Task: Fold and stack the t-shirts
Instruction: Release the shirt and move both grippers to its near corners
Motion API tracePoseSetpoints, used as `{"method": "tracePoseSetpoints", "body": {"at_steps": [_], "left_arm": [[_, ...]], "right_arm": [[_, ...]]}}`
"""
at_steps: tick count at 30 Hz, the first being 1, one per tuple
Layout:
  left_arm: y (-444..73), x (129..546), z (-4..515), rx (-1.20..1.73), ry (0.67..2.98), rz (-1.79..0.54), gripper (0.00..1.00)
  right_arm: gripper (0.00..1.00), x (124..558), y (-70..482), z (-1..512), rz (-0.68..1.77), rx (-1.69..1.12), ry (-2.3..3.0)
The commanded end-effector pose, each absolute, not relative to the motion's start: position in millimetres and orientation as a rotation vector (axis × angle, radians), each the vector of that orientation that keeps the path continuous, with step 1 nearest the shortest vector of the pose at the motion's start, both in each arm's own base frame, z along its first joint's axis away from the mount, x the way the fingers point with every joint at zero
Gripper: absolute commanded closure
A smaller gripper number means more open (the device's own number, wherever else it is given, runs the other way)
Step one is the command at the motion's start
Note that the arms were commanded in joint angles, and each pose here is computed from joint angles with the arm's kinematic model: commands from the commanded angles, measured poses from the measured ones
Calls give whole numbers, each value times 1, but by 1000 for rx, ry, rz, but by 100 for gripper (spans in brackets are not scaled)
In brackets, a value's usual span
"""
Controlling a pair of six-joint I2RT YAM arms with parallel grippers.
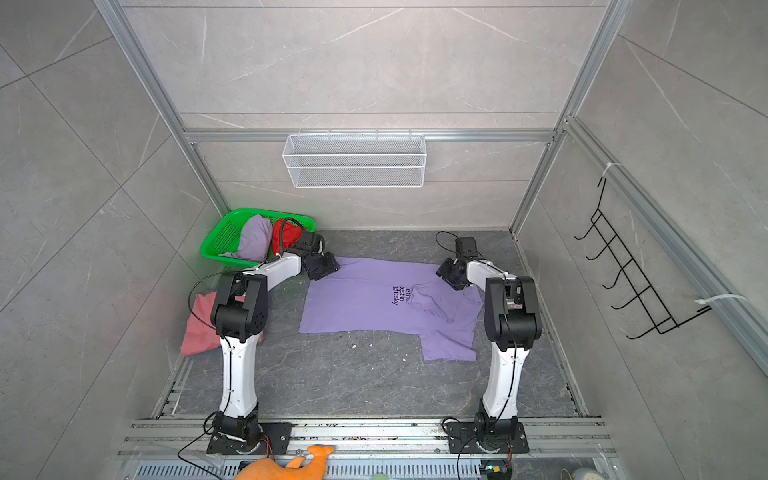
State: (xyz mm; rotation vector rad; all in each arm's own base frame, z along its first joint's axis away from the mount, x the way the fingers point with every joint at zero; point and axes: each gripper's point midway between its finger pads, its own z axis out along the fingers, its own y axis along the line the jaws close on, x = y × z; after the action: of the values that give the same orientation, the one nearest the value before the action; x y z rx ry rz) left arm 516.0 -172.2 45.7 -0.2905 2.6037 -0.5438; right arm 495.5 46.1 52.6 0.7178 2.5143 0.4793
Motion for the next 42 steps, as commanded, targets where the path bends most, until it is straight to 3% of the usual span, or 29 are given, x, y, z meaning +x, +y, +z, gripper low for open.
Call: {"method": "tracePoseSetpoints", "body": {"at_steps": [1, 6, 15, 20, 25, 34, 42], "left_arm": [[-175, 503, 131, -166, 2443, -615, 45], [-157, 445, 141, -267, 2470, -608, 46], [-110, 322, 82, -484, 2623, -463, 46], [-93, 285, 59, -565, 2661, -399, 47], [-81, 273, 49, -607, 2649, -332, 47], [-93, 297, 34, -595, 2660, -372, 53], [-89, 305, 35, -604, 2640, -332, 77]], "right_arm": [[42, 479, 35, 120, 408, 616, 2417], [40, 426, 26, 151, 352, 622, 2413], [30, 318, 0, 150, 236, 692, 2458], [28, 277, -5, 138, 211, 740, 2502], [22, 252, -11, 124, 163, 775, 2551], [22, 225, -14, 101, 127, 840, 2605], [23, 209, -19, 87, 102, 895, 2641]]}}
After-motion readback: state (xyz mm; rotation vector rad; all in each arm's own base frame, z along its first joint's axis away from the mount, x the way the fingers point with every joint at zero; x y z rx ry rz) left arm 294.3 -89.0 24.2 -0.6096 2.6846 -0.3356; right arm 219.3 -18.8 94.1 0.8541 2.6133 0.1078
